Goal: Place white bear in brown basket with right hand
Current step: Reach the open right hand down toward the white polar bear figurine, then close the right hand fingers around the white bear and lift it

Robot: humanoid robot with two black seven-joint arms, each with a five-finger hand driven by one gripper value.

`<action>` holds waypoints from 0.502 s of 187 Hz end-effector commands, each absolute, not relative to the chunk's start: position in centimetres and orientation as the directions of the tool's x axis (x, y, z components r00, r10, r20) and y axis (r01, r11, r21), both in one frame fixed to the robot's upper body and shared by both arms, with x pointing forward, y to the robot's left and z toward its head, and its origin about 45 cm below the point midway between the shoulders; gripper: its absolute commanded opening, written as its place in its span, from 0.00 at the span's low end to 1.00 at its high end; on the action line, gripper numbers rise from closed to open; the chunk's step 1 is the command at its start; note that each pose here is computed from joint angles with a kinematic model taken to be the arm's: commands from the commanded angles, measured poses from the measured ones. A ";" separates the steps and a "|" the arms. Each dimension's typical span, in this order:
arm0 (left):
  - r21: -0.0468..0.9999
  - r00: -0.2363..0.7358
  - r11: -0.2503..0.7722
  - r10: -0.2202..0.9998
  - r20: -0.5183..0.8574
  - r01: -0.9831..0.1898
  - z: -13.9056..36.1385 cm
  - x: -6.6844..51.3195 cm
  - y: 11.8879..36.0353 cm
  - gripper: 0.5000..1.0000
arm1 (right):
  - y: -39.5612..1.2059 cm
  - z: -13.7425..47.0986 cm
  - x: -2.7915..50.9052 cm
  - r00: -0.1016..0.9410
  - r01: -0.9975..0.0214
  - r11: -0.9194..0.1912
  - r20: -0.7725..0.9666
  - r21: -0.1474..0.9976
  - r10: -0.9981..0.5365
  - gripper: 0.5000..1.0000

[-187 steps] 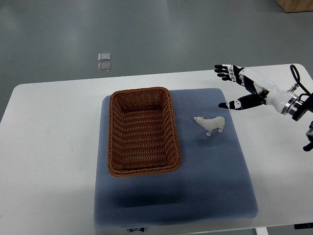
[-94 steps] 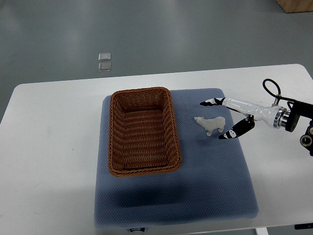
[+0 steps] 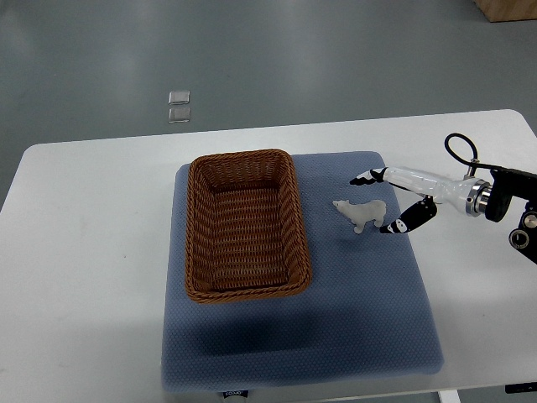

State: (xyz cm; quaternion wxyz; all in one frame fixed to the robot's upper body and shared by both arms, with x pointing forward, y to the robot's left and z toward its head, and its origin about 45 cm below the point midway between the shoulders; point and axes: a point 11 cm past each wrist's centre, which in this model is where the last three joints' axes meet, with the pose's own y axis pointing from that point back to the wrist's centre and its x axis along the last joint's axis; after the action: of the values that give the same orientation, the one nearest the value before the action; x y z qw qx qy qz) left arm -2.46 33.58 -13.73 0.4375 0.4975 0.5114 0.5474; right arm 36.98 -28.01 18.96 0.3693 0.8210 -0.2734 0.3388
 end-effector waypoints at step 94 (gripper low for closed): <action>0.995 -0.121 -0.094 0.988 0.097 0.031 -13.7 -2.5 33.6 1.00 | -27.3 17.3 37.4 0.629 -0.694 -0.547 0.765 0.468 -0.142 0.48</action>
State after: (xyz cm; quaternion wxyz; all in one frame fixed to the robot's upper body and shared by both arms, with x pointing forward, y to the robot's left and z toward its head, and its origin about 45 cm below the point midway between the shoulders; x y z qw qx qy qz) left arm -2.47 33.58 -13.73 0.4375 0.4977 0.5114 0.5471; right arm 37.38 -27.11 17.52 0.3939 0.8115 -0.2604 0.3442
